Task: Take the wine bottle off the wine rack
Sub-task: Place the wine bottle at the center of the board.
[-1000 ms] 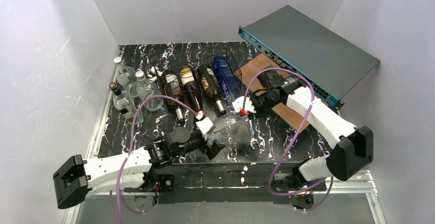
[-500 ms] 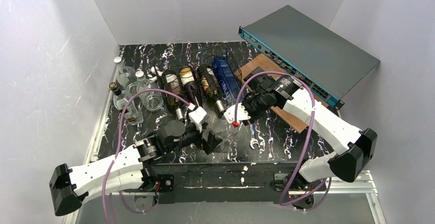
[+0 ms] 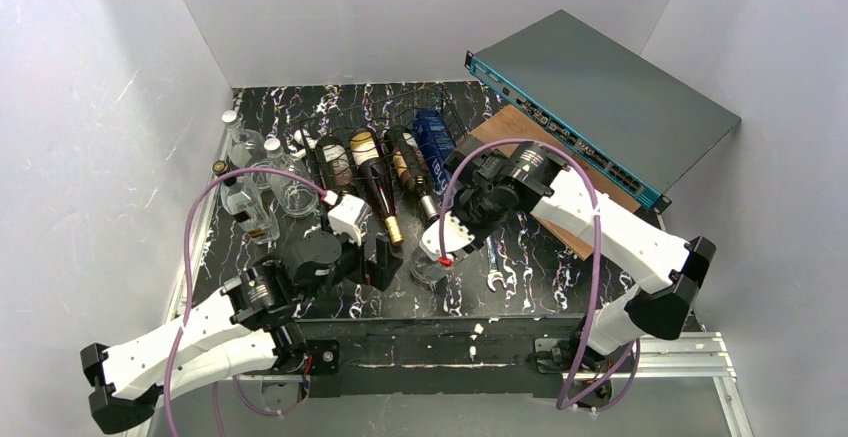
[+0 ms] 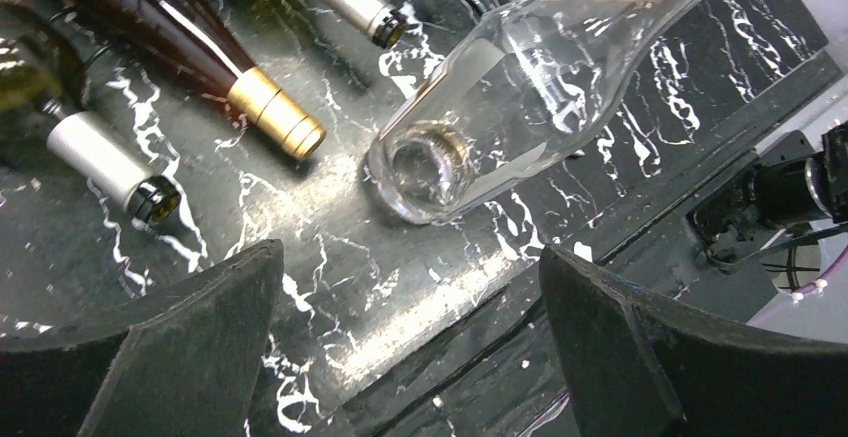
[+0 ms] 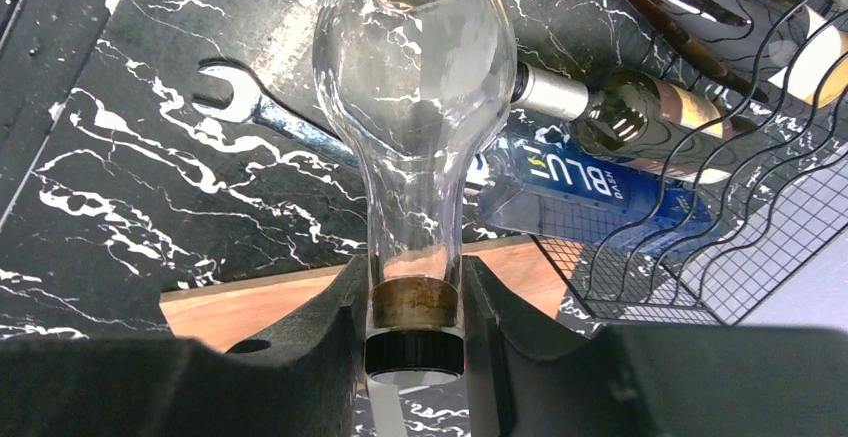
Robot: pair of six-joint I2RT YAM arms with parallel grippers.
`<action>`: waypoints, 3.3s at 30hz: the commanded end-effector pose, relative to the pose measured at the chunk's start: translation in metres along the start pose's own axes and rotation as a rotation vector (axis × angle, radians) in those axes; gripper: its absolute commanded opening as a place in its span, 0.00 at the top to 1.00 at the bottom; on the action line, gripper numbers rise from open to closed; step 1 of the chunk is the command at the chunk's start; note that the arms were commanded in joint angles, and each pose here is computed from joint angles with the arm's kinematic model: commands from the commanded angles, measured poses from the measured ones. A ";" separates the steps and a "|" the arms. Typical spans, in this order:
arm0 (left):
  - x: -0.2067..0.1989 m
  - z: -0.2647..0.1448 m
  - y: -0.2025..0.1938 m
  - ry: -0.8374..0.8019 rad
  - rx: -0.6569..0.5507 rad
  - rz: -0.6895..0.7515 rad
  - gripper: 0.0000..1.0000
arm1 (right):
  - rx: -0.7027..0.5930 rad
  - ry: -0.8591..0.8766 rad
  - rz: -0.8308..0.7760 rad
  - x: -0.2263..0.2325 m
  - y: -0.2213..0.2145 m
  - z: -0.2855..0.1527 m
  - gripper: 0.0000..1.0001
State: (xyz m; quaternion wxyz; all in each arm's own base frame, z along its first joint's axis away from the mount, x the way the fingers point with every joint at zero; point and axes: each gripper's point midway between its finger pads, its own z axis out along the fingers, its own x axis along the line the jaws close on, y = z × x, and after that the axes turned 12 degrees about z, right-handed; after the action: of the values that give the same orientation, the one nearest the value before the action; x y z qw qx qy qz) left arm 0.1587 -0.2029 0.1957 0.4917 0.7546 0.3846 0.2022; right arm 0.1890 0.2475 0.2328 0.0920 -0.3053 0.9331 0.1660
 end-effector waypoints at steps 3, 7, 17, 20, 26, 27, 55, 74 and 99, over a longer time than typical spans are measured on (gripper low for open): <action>0.022 -0.022 0.002 0.098 0.015 -0.039 0.02 | -0.078 -0.112 -0.118 -0.028 0.045 -0.028 0.99; 0.024 -0.028 0.004 0.105 0.010 -0.044 0.02 | -0.079 -0.079 -0.171 -0.026 0.065 -0.015 0.99; 0.026 -0.033 -0.002 0.099 0.013 -0.049 0.02 | -0.049 -0.030 -0.214 -0.017 0.084 0.009 0.88; 0.024 -0.032 -0.005 0.090 0.024 -0.047 0.02 | -0.036 -0.040 -0.223 -0.020 0.085 0.006 0.93; 0.021 -0.031 -0.011 0.069 0.043 -0.042 0.02 | 0.025 -0.082 -0.242 -0.027 0.075 -0.008 0.95; 0.020 -0.030 -0.011 0.069 0.046 -0.041 0.02 | 0.033 -0.085 -0.244 -0.027 0.074 -0.009 0.95; 0.012 -0.022 -0.018 0.036 0.063 -0.048 0.02 | -0.030 -0.092 -0.237 -0.033 0.084 -0.023 0.66; -0.008 -0.005 -0.034 -0.062 0.080 -0.048 0.01 | -0.036 -0.049 -0.233 -0.025 0.094 -0.005 0.50; -0.027 -0.029 0.002 -0.274 -0.101 0.285 0.01 | -0.369 -0.181 0.162 -0.044 0.119 -0.051 0.03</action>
State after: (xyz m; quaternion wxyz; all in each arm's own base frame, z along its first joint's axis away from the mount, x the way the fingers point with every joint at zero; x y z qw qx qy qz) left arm 0.1262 -0.1957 0.1871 0.5149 0.7904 0.2839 0.1718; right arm 0.1563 0.3504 0.2829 0.1012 -0.2894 0.9092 0.2817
